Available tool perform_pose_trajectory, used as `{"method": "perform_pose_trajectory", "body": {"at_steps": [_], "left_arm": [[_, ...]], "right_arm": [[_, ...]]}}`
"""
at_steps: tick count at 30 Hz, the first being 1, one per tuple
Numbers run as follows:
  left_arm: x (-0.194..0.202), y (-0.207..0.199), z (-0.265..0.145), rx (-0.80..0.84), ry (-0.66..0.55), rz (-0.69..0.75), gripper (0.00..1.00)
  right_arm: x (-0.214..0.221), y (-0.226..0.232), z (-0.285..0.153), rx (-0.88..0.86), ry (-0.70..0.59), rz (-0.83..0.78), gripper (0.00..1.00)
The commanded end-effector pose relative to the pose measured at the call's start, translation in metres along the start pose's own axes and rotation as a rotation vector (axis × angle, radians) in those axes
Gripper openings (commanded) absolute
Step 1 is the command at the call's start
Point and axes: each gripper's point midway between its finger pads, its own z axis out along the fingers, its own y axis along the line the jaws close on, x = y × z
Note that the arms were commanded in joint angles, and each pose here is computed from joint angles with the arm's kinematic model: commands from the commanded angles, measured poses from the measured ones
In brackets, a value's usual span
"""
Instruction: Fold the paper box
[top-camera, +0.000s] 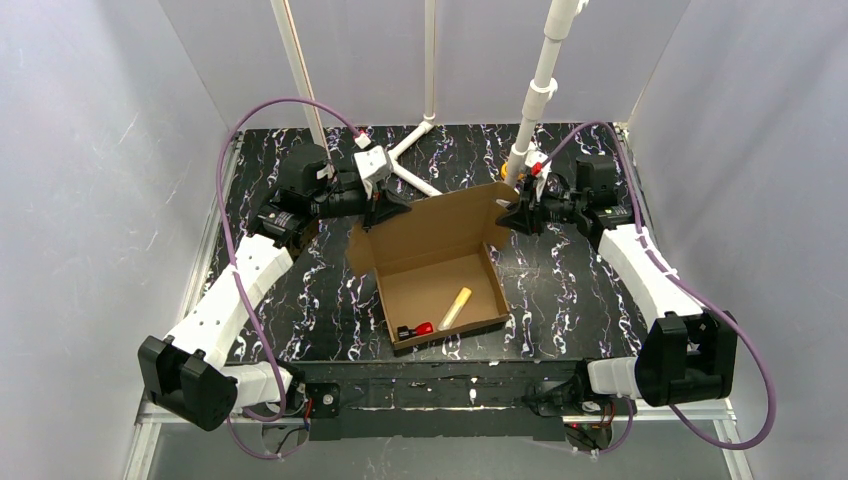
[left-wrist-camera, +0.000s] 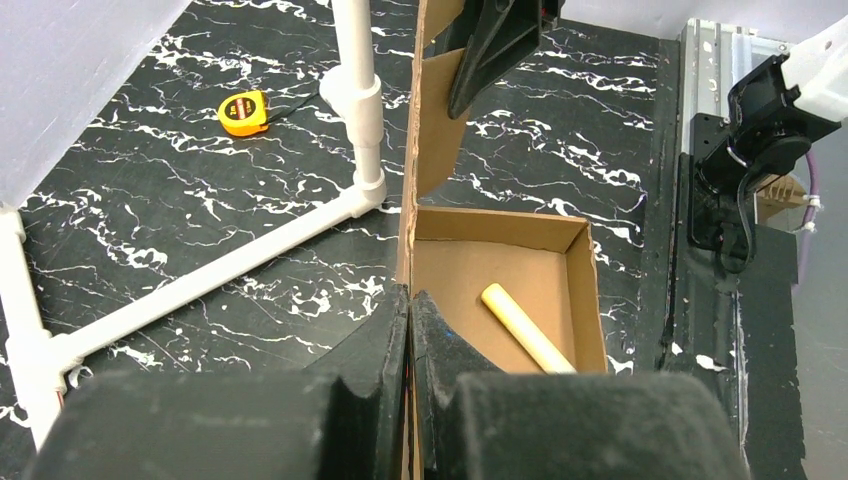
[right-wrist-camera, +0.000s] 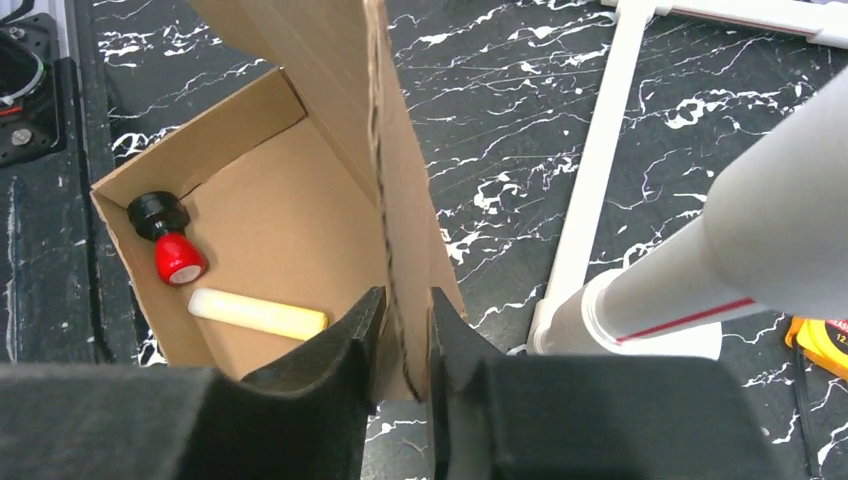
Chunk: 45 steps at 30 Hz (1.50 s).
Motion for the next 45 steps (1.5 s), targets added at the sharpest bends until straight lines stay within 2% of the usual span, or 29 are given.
{"method": "perform_pose_trajectory", "body": {"at_steps": [1, 5, 8, 9, 14, 17, 18, 19, 20, 21, 23, 25, 30, 33, 36, 37, 41, 45], "left_arm": [[-0.021, -0.004, 0.000, 0.020, -0.060, 0.023, 0.00], [-0.022, 0.000, -0.001, -0.007, -0.066, 0.012, 0.00], [-0.023, 0.002, -0.002, -0.030, -0.080, -0.007, 0.00], [-0.022, 0.002, -0.002, -0.041, -0.081, -0.021, 0.04], [-0.021, 0.008, -0.015, -0.162, -0.092, -0.094, 0.37], [-0.018, 0.015, -0.033, -0.299, -0.104, -0.126, 0.67], [-0.014, 0.016, -0.040, -0.346, -0.103, -0.138, 0.74], [-0.012, 0.019, -0.050, -0.410, -0.107, -0.156, 0.84], [-0.009, 0.022, -0.062, -0.482, -0.109, -0.188, 0.90], [0.010, 0.033, -0.116, -0.786, -0.082, -0.258, 0.95], [0.031, 0.036, -0.150, -0.966, -0.077, -0.293, 0.90], [0.055, 0.034, -0.169, -1.073, -0.070, -0.335, 0.83], [0.106, 0.027, -0.161, -1.095, -0.030, -0.513, 0.43], [0.121, 0.030, -0.140, -1.027, -0.025, -0.570, 0.28], [0.124, 0.032, -0.114, -0.906, -0.038, -0.607, 0.21], [0.122, 0.028, -0.100, -0.818, -0.050, -0.619, 0.19], [0.105, 0.013, -0.069, -0.580, -0.141, -0.590, 0.15], [0.101, -0.007, -0.056, -0.431, -0.135, -0.577, 0.14]], "right_arm": [[-0.014, -0.010, 0.003, 0.061, -0.033, -0.005, 0.23], [-0.005, -0.019, 0.002, 0.123, -0.010, 0.001, 0.01], [0.000, -0.028, -0.001, 0.186, 0.013, 0.002, 0.01], [0.001, -0.030, -0.002, 0.200, 0.018, 0.003, 0.01], [0.003, -0.034, -0.007, 0.221, 0.030, -0.002, 0.01], [0.005, -0.036, -0.010, 0.227, 0.041, -0.009, 0.01], [0.005, -0.036, -0.011, 0.225, 0.043, -0.014, 0.01], [0.006, -0.035, -0.011, 0.221, 0.045, -0.021, 0.01], [0.007, -0.035, -0.011, 0.217, 0.049, -0.021, 0.01], [0.009, -0.032, -0.012, 0.205, 0.048, -0.022, 0.01], [0.009, -0.031, -0.011, 0.198, 0.046, -0.020, 0.01], [0.010, -0.031, -0.011, 0.193, 0.042, -0.020, 0.01], [0.011, -0.029, -0.011, 0.187, 0.039, -0.016, 0.01], [0.011, -0.029, -0.010, 0.185, 0.037, -0.015, 0.01], [0.013, -0.028, -0.010, 0.181, 0.037, -0.013, 0.01], [0.013, -0.027, -0.010, 0.180, 0.036, -0.012, 0.01], [0.013, -0.027, -0.010, 0.179, 0.034, -0.012, 0.01], [0.015, -0.027, -0.009, 0.176, 0.033, -0.004, 0.01]]}}
